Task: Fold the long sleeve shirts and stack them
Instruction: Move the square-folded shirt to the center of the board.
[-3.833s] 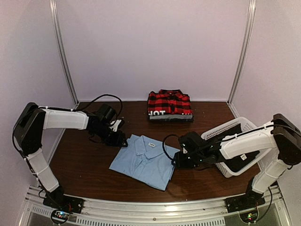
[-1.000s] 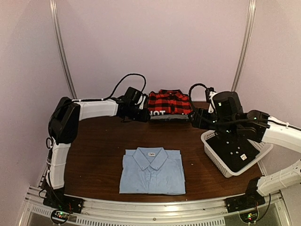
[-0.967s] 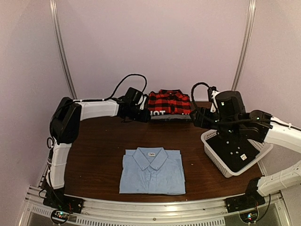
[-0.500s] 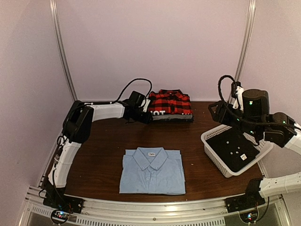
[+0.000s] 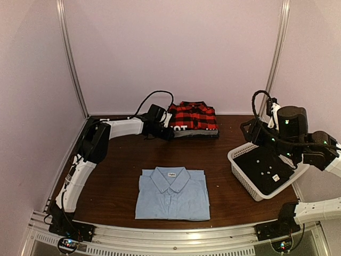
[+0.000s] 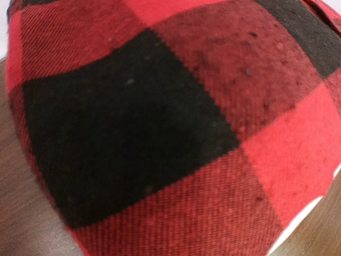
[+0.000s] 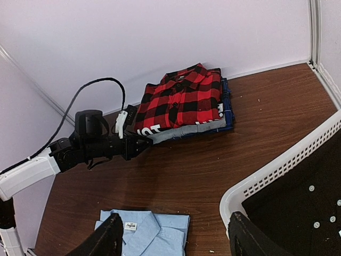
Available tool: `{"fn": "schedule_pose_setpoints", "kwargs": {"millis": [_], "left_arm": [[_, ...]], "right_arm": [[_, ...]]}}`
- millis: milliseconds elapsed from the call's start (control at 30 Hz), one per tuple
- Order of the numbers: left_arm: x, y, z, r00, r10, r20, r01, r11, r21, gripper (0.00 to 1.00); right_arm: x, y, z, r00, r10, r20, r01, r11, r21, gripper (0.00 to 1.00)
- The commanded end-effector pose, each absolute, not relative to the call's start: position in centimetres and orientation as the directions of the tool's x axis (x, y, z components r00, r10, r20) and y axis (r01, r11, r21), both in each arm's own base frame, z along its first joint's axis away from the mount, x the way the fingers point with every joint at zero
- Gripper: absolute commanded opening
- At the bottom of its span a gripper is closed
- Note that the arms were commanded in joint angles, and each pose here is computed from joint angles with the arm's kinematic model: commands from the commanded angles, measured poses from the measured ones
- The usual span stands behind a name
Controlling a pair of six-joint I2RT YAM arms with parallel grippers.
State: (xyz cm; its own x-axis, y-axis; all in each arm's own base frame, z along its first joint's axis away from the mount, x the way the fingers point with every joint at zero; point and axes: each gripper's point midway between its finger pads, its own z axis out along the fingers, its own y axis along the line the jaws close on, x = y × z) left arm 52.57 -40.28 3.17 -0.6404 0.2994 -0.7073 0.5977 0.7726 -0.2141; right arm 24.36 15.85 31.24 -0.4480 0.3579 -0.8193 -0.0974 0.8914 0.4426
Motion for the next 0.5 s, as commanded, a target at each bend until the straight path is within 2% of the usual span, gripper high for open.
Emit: {"fn": "schedule_pose_setpoints", "kwargs": {"millis": [0, 33, 67, 467], "left_arm": [[53.1, -41.2, 3.6, -0.642, 0.255, -0.723, 0.603, 0.751, -0.270, 0.09], [53.0, -41.2, 3.5, -0.650, 0.247, -0.719, 0.596, 0.752, -0.281, 0.02], [52.9, -41.2, 3.6, -0.656, 0.240, -0.716, 0.591, 0.753, -0.289, 0.00], [49.8, -37.0, 6.5, -0.712, 0.130, -0.690, 0.469, 0.819, -0.329, 0.00]], "right_arm": [[24.5, 15.2, 30.5, -0.445, 0.361, -0.820, -0.065, 0.900, 0.432, 0.69], [24.5, 15.3, 30.4, -0.446, 0.359, -0.820, -0.066, 0.900, 0.430, 0.69], [24.6, 15.4, 30.3, -0.448, 0.357, -0.820, -0.065, 0.901, 0.428, 0.69], [25.5, 17.8, 28.0, -0.500, 0.308, -0.810, -0.101, 0.908, 0.408, 0.69]]}}
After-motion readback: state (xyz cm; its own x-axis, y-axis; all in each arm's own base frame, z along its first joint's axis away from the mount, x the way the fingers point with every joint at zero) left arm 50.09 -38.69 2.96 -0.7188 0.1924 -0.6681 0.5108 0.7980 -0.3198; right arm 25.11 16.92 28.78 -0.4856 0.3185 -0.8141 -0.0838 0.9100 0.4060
